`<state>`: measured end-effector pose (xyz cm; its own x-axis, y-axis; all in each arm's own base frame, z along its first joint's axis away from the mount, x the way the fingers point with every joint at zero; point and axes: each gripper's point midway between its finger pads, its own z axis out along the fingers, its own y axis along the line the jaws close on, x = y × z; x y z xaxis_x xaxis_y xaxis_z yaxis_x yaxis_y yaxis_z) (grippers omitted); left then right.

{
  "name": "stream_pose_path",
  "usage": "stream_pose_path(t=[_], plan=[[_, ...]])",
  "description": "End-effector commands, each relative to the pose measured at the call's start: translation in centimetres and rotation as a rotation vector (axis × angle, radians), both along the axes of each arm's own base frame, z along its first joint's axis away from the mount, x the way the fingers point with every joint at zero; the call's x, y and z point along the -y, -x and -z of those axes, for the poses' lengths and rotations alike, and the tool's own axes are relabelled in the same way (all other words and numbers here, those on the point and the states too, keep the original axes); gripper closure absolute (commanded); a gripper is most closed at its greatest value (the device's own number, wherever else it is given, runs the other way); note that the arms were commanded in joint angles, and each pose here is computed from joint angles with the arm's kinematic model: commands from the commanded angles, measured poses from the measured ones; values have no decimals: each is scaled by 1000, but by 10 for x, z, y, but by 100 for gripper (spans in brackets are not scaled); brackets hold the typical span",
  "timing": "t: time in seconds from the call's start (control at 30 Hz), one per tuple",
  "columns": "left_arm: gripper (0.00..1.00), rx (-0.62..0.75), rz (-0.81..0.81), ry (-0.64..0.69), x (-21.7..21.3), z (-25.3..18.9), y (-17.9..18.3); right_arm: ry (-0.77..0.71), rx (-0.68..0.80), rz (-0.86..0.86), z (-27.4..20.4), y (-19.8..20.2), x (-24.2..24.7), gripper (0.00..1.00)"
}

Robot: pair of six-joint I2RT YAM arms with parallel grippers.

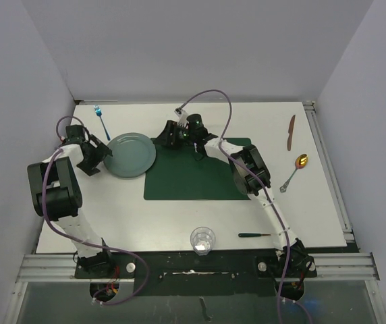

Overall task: Set the dinner table for one person
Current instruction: Pick up the plate at the center of the board.

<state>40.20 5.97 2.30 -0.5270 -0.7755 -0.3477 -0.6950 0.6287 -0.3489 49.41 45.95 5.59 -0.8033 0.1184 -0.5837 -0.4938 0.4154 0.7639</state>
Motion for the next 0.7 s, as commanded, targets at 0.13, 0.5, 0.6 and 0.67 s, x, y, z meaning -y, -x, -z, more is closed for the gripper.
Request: stream_pose_path(t=[0.13, 0.5, 0.6, 0.67], plan=[[21, -47, 125, 137, 19, 42, -4, -48, 50, -2, -16, -12, -3, 38], [28, -26, 227, 220, 34, 52, -9, -77, -17, -67, 1, 1, -8, 38], [30, -33, 261, 245, 39, 60, -9, -103, -19, -90, -3, 9, -16, 38], [33, -43, 277, 257, 42, 66, -7, -103, -13, -103, -6, 13, -21, 38]])
